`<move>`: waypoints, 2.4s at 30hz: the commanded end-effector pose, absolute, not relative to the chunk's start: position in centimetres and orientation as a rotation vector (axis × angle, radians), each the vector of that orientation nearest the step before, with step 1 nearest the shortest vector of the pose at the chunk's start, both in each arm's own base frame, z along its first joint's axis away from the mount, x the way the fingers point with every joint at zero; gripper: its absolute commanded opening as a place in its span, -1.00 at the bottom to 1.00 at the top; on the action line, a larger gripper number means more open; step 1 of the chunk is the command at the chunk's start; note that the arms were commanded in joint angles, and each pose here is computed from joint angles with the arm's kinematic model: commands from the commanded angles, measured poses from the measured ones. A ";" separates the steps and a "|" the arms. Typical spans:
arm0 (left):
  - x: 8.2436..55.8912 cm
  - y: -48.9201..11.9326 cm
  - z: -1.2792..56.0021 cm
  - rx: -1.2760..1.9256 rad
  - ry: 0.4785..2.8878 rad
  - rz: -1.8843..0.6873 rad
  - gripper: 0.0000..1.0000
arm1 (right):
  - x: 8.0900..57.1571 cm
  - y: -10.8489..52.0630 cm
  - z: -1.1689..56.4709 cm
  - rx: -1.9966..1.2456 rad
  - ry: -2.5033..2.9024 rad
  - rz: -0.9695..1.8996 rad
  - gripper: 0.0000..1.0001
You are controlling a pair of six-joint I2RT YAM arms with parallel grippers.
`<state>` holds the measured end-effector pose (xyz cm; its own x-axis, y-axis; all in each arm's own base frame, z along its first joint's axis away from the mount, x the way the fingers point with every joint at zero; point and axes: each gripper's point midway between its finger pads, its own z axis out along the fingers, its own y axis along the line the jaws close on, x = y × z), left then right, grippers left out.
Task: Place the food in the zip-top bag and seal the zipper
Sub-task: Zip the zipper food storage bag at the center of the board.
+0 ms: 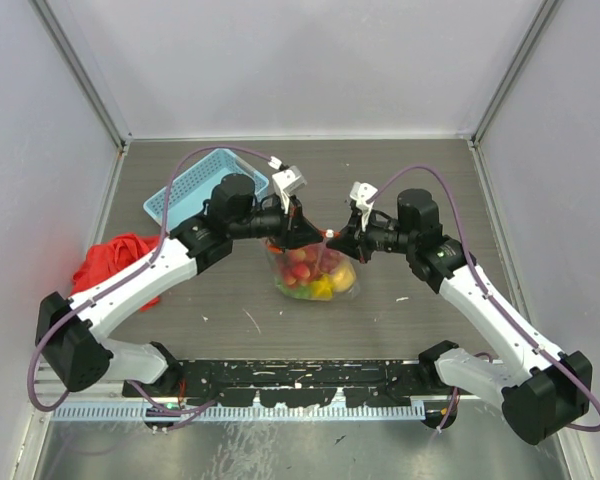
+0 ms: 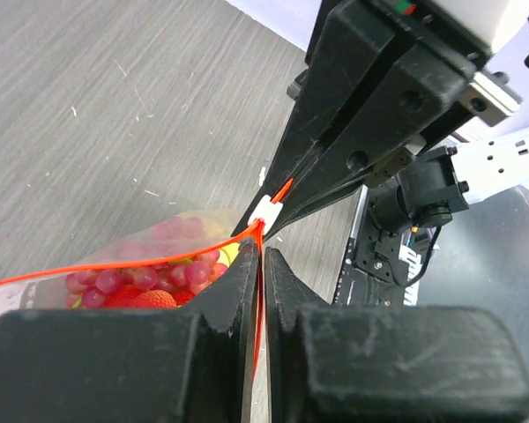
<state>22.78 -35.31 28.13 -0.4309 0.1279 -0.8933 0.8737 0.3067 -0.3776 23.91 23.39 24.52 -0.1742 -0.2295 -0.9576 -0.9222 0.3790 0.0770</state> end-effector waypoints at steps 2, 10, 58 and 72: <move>22.3 -34.4 35.7 0.930 1.488 -1.140 -0.75 | 24.1 23.5 28.0 -1.064 1.541 0.852 -0.99; 21.9 -35.2 36.1 1.075 1.370 -1.126 -0.23 | 24.1 23.1 28.6 -1.060 1.535 0.814 -0.99; 23.4 -35.2 28.1 1.367 1.556 -1.140 -1.00 | 25.3 20.7 29.7 -0.922 1.601 0.665 -0.99; 25.5 -32.0 27.1 1.291 1.650 -1.011 -1.00 | 28.2 15.6 31.0 -0.602 1.729 0.428 -0.99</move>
<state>25.24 -33.55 26.42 -0.1810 0.3432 -0.9217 0.9816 0.1217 -0.1474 26.23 18.30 26.01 -0.2494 -0.2476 -0.9362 -0.7394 0.6730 0.0190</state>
